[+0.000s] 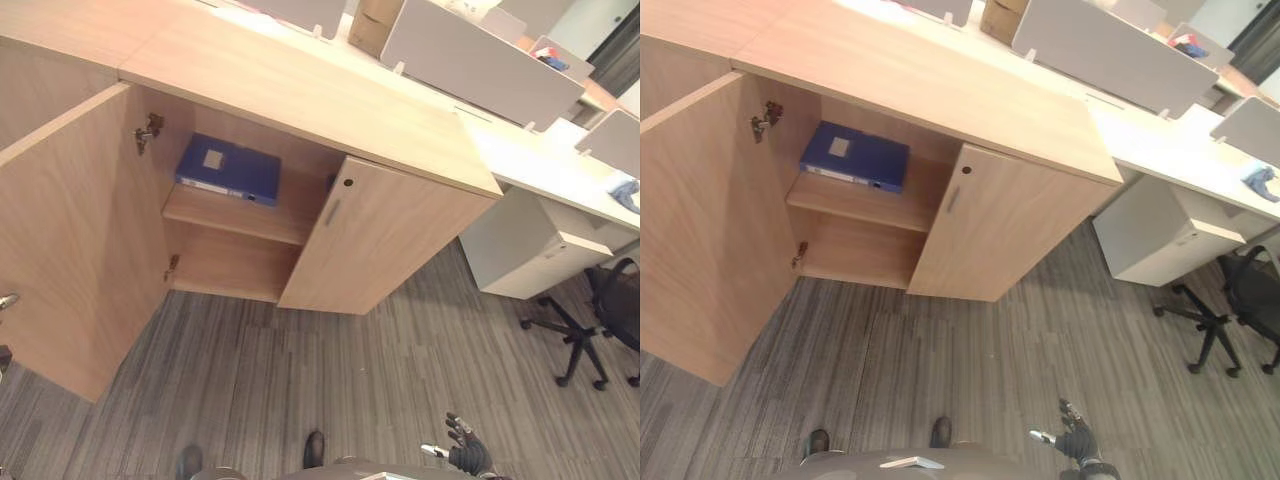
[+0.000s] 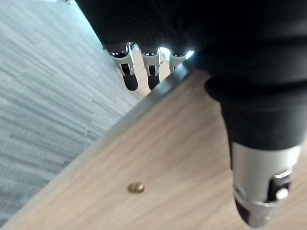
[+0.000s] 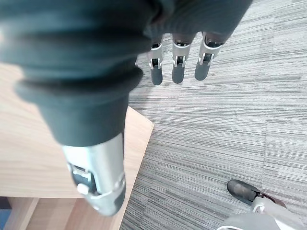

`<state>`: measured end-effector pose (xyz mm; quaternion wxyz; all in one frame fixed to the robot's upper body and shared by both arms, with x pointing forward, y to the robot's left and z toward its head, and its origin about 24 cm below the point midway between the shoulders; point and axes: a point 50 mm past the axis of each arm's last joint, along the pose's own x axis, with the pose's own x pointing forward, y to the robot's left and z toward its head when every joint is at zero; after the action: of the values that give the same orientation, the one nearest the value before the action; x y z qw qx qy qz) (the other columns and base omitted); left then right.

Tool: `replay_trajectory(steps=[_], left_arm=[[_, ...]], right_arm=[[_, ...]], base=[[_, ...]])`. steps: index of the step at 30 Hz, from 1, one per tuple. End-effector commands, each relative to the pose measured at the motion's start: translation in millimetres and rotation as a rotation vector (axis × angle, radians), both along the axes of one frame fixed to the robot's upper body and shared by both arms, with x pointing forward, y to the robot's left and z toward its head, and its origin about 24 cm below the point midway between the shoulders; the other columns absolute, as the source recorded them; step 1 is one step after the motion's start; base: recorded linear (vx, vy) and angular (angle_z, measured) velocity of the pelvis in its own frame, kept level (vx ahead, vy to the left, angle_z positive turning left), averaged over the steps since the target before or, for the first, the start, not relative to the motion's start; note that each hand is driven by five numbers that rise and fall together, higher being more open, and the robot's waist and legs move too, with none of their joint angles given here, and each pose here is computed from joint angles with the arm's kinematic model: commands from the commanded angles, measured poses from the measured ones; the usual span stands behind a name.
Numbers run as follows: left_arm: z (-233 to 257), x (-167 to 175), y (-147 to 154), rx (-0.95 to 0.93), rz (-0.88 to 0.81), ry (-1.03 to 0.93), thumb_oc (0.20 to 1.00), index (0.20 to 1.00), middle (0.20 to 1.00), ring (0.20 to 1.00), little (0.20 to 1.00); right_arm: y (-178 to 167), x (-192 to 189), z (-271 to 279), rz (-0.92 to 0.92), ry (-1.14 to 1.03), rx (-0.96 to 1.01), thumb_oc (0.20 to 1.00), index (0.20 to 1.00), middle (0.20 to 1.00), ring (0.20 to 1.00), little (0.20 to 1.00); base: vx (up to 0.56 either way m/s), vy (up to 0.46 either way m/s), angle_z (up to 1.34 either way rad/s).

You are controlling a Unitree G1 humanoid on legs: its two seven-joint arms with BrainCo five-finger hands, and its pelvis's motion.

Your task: Put the empty folder in the office cabinet

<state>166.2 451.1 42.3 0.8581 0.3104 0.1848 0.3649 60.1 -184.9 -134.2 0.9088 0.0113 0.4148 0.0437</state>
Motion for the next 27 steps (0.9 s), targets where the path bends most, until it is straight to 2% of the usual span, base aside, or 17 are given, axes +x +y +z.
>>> replay_trajectory(steps=[1,2,3,4,5,6,9,14,19,21,24,27], left_arm=[[-23.7,10.5,-28.9,-0.078,-0.233,0.109,1.0,1.0,1.0,1.0,1.0],[-23.7,10.5,-28.9,-0.078,-0.233,0.109,1.0,1.0,1.0,1.0,1.0],[-44.0,11.7,-49.2,-0.161,-0.276,0.111,1.0,1.0,1.0,1.0,1.0],[-44.0,11.7,-49.2,-0.161,-0.276,0.111,1.0,1.0,1.0,1.0,1.0],[-59.9,11.7,-68.2,-0.23,-0.309,0.106,1.0,1.0,1.0,1.0,1.0],[-59.9,11.7,-68.2,-0.23,-0.309,0.106,1.0,1.0,1.0,1.0,1.0],[-93.5,11.0,-113.1,-0.401,-0.356,0.092,1.0,1.0,1.0,1.0,1.0],[-113.5,13.5,-142.6,-0.494,-0.383,0.111,1.0,1.0,1.0,1.0,1.0],[-115.4,19.0,-151.5,-0.508,-0.399,0.103,1.0,1.0,1.0,1.0,1.0],[-107.9,34.7,-149.2,-0.481,-0.379,0.065,1.0,1.0,1.0,1.0,1.0],[-95.2,50.2,-136.7,-0.438,-0.338,0.026,1.0,1.0,1.0,1.0,1.0],[-60.2,73.7,-104.6,-0.341,-0.272,-0.052,1.0,1.0,1.0,1.0,1.0]], right_arm=[[-30.0,44.3,12.7,0.032,-0.106,-0.091,1.0,1.0,1.0,1.0,1.0],[-30.0,44.3,12.7,0.032,-0.106,-0.091,1.0,1.0,1.0,1.0,1.0],[-32.2,45.9,13.8,0.037,-0.11,-0.105,1.0,1.0,1.0,1.0,1.0],[-32.2,45.9,13.8,0.037,-0.11,-0.105,1.0,1.0,1.0,1.0,1.0],[-35.6,48.2,15.2,0.043,-0.115,-0.124,1.0,1.0,1.0,1.0,1.0],[-35.6,48.2,15.2,0.043,-0.115,-0.124,1.0,1.0,1.0,1.0,1.0],[-40.2,58.1,19.9,0.042,-0.146,-0.162,1.0,1.0,1.0,1.0,1.0],[-42.7,51.0,18.8,0.042,-0.132,-0.184,1.0,1.0,1.0,1.0,1.0],[-44.4,47.5,17.2,0.059,-0.116,-0.204,1.0,1.0,1.0,1.0,1.0],[-47.4,47.2,19.2,0.077,-0.121,-0.216,1.0,1.0,1.0,1.0,1.0],[-54.9,42.8,20.7,0.089,-0.111,-0.241,1.0,1.0,1.0,1.0,1.0],[-67.8,42.2,25.7,0.105,-0.114,-0.285,1.0,1.0,1.0,1.0,1.0]], base=[[0.0,0.052,-0.24],[0.01,0.092,-0.67],[0.0,0.041,-0.43],[0.0,0.076,-0.52],[0.0,0.035,-0.09],[-0.05,0.045,-0.63],[-0.04,-0.006,-0.95],[0.06,-0.061,-0.03],[0.07,-0.07,-0.24],[0.1,-0.125,-0.37],[0.08,-0.069,-0.27],[0.07,-0.042,-0.03]])
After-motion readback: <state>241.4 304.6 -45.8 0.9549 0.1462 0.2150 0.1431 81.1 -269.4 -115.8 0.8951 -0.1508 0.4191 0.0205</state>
